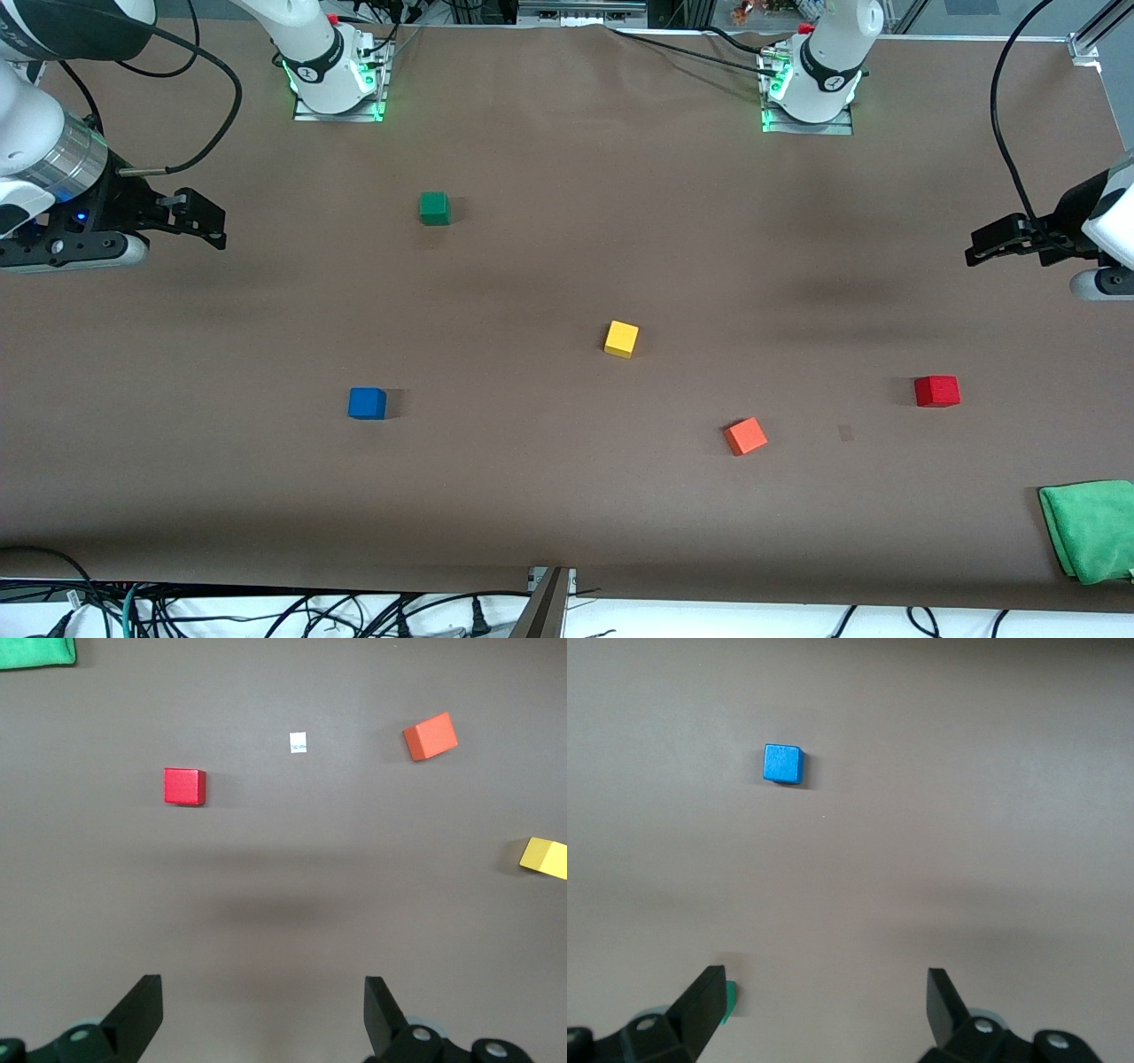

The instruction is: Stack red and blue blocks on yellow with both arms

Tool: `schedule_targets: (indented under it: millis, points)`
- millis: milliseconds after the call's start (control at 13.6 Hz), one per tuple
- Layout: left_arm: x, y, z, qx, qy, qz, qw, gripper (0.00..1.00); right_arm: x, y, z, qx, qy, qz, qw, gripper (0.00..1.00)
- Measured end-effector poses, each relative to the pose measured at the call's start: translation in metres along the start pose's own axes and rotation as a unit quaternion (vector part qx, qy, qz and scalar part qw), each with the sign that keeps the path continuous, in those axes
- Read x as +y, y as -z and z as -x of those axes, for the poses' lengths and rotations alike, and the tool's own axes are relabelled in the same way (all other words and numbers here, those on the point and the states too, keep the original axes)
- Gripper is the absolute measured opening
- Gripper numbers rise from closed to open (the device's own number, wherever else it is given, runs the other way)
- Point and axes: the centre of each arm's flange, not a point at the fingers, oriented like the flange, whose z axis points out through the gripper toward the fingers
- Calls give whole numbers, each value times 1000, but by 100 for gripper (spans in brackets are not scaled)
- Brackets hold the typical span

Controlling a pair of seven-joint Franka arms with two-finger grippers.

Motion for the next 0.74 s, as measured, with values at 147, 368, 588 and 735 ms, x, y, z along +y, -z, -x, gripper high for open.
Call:
schedule_targets:
  millis: [147,368,588,735]
  points:
    - [0,-3,-3,-2,0,1,1000,100,0,0,0,0,0,0,1000,100]
    - [0,-6,-6,-6,3,1,1000,100,0,0,0,0,0,0,1000,100]
    - [-9,-26,-20,-22,9,3,1000,100,0,-1,-1,0,0,0,1000,100]
    - [-36,-61,-40,-41,30,8,999,100,0,1,-5,8,0,0,1000,100]
